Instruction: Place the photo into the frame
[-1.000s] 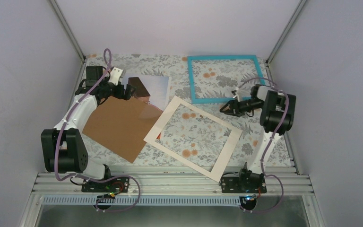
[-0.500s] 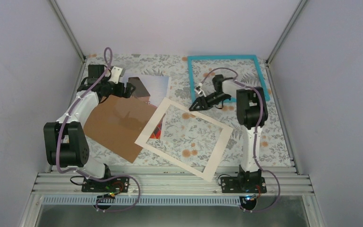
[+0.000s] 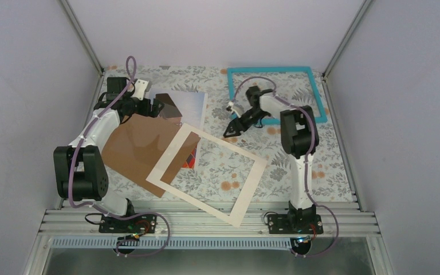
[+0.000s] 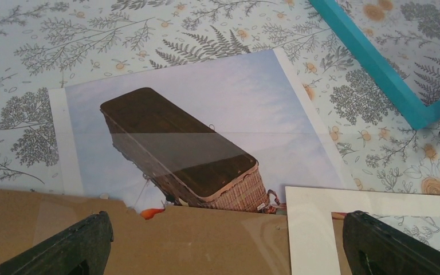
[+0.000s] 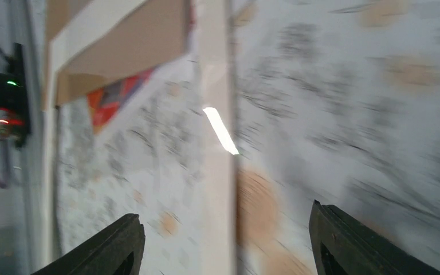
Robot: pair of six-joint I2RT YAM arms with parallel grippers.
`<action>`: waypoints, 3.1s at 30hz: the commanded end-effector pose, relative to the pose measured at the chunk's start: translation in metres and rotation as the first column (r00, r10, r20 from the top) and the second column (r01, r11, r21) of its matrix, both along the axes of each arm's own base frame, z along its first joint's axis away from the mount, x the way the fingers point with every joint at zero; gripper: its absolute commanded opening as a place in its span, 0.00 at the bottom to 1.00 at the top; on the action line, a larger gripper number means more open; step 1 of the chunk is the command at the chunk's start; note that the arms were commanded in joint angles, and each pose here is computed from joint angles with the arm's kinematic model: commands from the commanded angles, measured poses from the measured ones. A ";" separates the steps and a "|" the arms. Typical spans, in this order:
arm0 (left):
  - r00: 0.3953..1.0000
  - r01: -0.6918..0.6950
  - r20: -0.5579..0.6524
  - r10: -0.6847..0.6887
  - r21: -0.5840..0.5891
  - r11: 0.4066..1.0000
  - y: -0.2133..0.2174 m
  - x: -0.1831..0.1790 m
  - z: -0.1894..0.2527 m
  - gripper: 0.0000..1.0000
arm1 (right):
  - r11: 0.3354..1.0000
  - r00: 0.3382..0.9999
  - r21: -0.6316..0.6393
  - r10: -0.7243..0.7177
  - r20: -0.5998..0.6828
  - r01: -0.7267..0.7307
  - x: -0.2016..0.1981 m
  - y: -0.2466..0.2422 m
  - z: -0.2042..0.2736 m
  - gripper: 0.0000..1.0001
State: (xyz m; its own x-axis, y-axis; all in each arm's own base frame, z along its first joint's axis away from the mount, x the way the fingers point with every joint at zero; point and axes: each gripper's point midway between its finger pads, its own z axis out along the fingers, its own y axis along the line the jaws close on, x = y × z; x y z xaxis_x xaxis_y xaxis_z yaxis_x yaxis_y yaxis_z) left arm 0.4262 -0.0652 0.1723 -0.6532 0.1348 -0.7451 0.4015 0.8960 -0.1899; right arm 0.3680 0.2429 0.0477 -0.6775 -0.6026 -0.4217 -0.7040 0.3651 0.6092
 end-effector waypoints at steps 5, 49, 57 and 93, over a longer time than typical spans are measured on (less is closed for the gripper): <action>0.997 0.053 0.065 -0.052 -0.022 0.998 -0.010 0.009 0.018 1.00 | 0.956 0.878 -0.289 0.185 0.442 -0.056 0.066 -0.118 0.045 0.76; 0.974 0.010 0.227 -0.016 0.024 1.000 -0.001 0.034 0.067 1.00 | 0.944 0.764 -0.266 0.316 0.562 -0.195 0.096 -0.076 0.069 0.04; 0.926 0.106 0.370 -0.072 -0.073 0.992 -0.034 0.038 0.123 1.00 | 0.987 0.672 0.156 -0.135 0.728 0.029 0.128 -0.045 0.242 0.04; 0.774 0.503 0.614 -0.157 -0.446 0.740 -0.172 0.092 0.245 1.00 | 0.446 0.786 0.794 -0.265 0.559 -0.414 -0.105 0.010 0.559 0.03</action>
State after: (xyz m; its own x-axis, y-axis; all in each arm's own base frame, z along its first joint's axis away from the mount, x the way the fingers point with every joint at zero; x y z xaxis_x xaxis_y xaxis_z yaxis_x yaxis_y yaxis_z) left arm 0.5266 -0.2215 0.3811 -0.2279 -0.2507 -0.9408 0.7651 0.5516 -0.3323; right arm 0.2986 0.2580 0.5721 -0.2083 0.1692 -0.9633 -0.9710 -0.1541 0.1829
